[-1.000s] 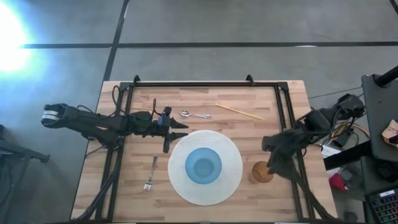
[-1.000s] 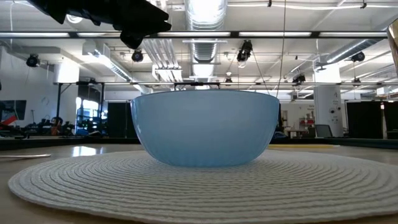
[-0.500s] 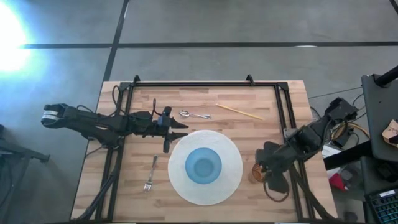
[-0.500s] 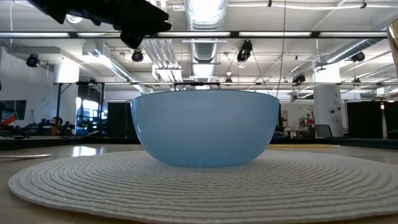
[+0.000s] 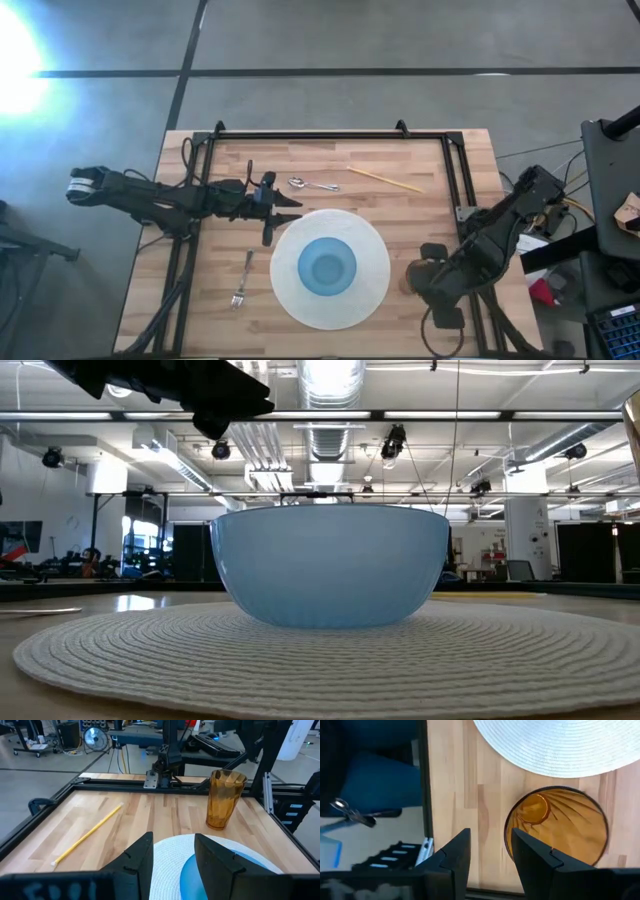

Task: Pick & Place Utensil
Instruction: Move the yellow glass to the top left of the white mat

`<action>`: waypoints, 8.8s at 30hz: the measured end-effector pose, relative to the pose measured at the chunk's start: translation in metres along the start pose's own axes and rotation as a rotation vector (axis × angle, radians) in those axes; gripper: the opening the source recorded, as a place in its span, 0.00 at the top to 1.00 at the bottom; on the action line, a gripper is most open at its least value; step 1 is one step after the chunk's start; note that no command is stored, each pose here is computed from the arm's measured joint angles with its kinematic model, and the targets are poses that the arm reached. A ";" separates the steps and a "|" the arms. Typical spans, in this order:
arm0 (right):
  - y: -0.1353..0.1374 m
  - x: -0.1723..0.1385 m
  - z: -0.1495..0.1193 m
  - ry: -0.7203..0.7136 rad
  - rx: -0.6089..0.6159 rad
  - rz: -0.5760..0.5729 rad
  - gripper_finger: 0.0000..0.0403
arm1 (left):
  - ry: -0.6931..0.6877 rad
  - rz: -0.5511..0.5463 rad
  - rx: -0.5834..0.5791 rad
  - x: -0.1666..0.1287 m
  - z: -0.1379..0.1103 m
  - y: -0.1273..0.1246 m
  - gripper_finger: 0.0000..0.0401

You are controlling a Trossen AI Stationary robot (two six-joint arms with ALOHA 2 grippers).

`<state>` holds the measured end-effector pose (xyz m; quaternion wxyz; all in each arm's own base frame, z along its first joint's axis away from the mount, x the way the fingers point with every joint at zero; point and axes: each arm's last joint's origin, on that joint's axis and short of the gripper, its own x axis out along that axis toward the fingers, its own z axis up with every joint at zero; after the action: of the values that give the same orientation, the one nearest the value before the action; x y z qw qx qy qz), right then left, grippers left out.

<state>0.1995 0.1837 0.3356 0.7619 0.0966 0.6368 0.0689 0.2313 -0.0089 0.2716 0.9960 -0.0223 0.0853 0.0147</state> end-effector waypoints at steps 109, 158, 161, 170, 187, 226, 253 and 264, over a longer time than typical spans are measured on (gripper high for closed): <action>-0.134 -0.147 -0.006 -0.685 -0.053 -0.484 0.97 | 0.122 0.109 -0.057 -0.002 -0.004 0.006 0.66; -0.240 -0.024 0.158 0.062 -0.404 -0.202 0.97 | 0.417 0.305 0.089 -0.020 0.018 0.030 0.66; -0.242 -0.017 0.159 0.059 -0.406 -0.197 0.97 | 0.422 0.307 0.110 -0.020 0.018 0.031 0.66; -0.249 0.009 0.155 0.102 -0.392 -0.186 0.97 | 0.418 0.313 0.076 -0.020 0.018 0.031 0.66; -0.262 0.031 0.152 0.111 -0.365 -0.219 0.97 | 0.385 0.312 0.070 -0.021 0.029 0.031 0.66; -0.263 0.037 0.149 0.118 -0.355 -0.215 0.65 | 0.391 0.309 0.085 -0.021 0.028 0.031 0.66; -0.235 -0.070 0.139 -0.169 -0.366 -0.353 0.49 | 0.253 0.467 0.121 -0.018 0.043 0.037 0.40; -0.217 -0.153 0.104 -0.406 -0.329 -0.564 0.50 | 0.079 0.513 -0.026 0.013 0.098 0.051 0.37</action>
<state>0.2701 -0.0682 0.4487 0.8669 -0.1942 0.4548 -0.0629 0.2594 0.0465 0.3635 0.9552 -0.0131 0.1268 0.2670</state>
